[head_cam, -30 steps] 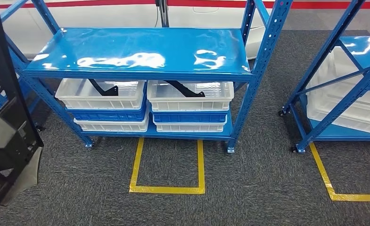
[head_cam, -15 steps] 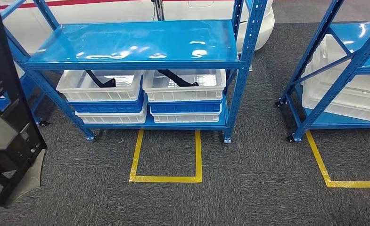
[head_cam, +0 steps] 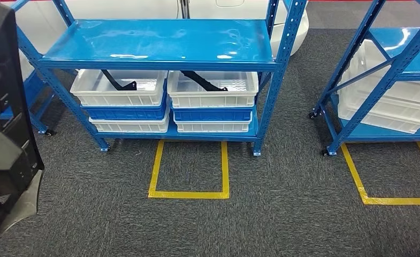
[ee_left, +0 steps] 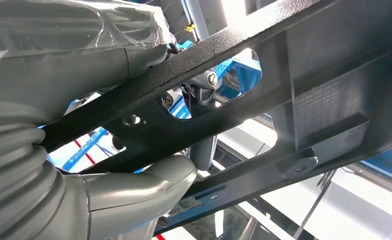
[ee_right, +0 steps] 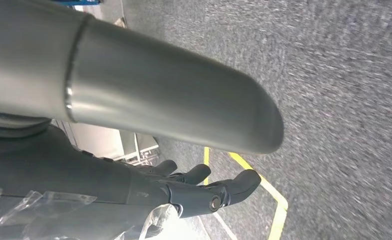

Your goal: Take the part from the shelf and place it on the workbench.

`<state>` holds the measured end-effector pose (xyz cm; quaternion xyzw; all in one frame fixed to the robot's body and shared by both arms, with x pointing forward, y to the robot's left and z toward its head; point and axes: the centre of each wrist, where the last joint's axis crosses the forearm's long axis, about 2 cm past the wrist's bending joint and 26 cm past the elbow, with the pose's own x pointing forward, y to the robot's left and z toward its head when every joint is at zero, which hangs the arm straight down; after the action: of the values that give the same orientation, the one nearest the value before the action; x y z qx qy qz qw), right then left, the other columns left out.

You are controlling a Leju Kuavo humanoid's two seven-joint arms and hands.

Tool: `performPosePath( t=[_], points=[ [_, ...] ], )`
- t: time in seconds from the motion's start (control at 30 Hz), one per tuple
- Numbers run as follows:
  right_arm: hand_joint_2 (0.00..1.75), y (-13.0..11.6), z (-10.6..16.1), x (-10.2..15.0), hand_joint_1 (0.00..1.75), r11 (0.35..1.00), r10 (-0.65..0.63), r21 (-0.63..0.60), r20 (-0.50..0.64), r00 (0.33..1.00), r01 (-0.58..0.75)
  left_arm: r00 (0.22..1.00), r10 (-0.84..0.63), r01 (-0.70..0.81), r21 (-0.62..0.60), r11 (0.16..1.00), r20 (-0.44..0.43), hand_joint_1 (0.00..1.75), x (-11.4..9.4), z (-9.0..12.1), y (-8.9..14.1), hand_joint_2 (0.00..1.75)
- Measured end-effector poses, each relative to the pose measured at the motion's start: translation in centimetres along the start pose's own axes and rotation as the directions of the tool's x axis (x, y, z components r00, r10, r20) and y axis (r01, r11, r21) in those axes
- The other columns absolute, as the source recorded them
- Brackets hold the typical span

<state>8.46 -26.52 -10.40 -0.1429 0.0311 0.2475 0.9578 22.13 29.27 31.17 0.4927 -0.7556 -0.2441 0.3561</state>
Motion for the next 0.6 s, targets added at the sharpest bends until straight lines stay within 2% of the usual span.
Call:
performPosePath(
  t=[0.6],
  points=[
    [0.00,-0.65,-0.25,-0.33,0.00,1.000,-0.018,-0.014,-0.010,1.000,0.018,1.000,0.024,-0.024,-0.013,1.000,0.020,1.75,0.07,0.61,-0.56,1.75]
  ],
)
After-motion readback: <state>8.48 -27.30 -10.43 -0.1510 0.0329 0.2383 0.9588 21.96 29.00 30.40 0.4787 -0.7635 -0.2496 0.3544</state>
